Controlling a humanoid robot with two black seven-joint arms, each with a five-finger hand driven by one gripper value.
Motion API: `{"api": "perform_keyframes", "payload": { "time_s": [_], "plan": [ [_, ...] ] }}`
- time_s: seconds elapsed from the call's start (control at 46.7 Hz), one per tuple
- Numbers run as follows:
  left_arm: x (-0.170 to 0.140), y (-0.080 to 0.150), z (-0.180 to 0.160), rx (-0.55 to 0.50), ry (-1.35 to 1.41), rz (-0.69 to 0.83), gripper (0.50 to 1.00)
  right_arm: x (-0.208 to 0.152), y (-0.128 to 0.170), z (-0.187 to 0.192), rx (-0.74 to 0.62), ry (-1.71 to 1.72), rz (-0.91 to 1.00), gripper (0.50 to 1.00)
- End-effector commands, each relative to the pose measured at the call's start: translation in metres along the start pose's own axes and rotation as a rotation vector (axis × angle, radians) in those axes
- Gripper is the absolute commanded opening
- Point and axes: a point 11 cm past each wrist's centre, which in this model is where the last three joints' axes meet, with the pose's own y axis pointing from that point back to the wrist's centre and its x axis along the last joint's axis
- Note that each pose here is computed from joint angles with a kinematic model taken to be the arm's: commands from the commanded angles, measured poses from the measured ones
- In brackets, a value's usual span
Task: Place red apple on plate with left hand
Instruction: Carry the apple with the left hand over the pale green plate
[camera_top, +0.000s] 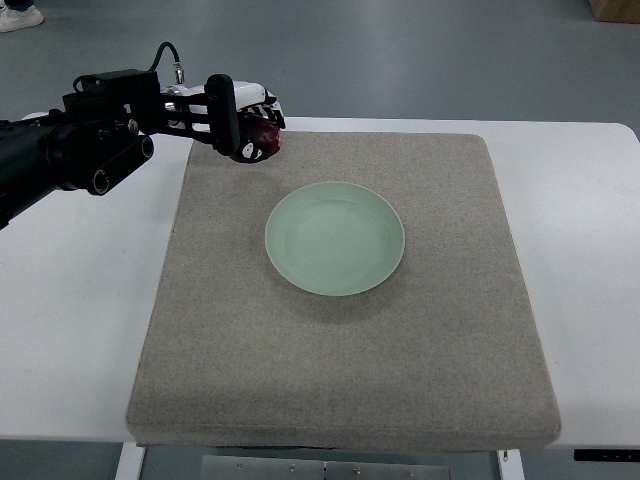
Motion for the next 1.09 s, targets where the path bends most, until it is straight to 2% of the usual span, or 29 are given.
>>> {"api": "perform_keyframes", "payload": {
  "time_s": [0.0,0.279,0.429,0.729,0.814,1.071],
  "plan": [
    [0.011,-0.004,0.013,-0.032,0.016,0.027,0.516,0.000,0.000,0.000,-0.001,0.000,0.000,0.964],
    [-0.006,-0.015,0.083,-0.234,0.031,-0.031,0.531,0.000,0.000,0.000,0.001,0.000,0.000,0.964],
    [-0.018,-0.015,0.106,-0.304,0.036,-0.067,0.538,0.000,0.000,0.000,0.001,0.000,0.000,0.964],
    [-0.033,-0.015,0.114,-0.329,0.040,-0.099,0.548,0.000,0.000,0.000,-0.001,0.000,0.000,0.964],
    [-0.037,-0.015,0.113,-0.328,0.050,-0.107,0.583,0.000,0.000,0.000,0.001,0.000,0.000,0.964],
    [-0.060,-0.013,0.117,-0.347,0.075,-0.157,0.585,0.000,0.000,0.000,0.001,0.000,0.000,0.964]
  ]
}}
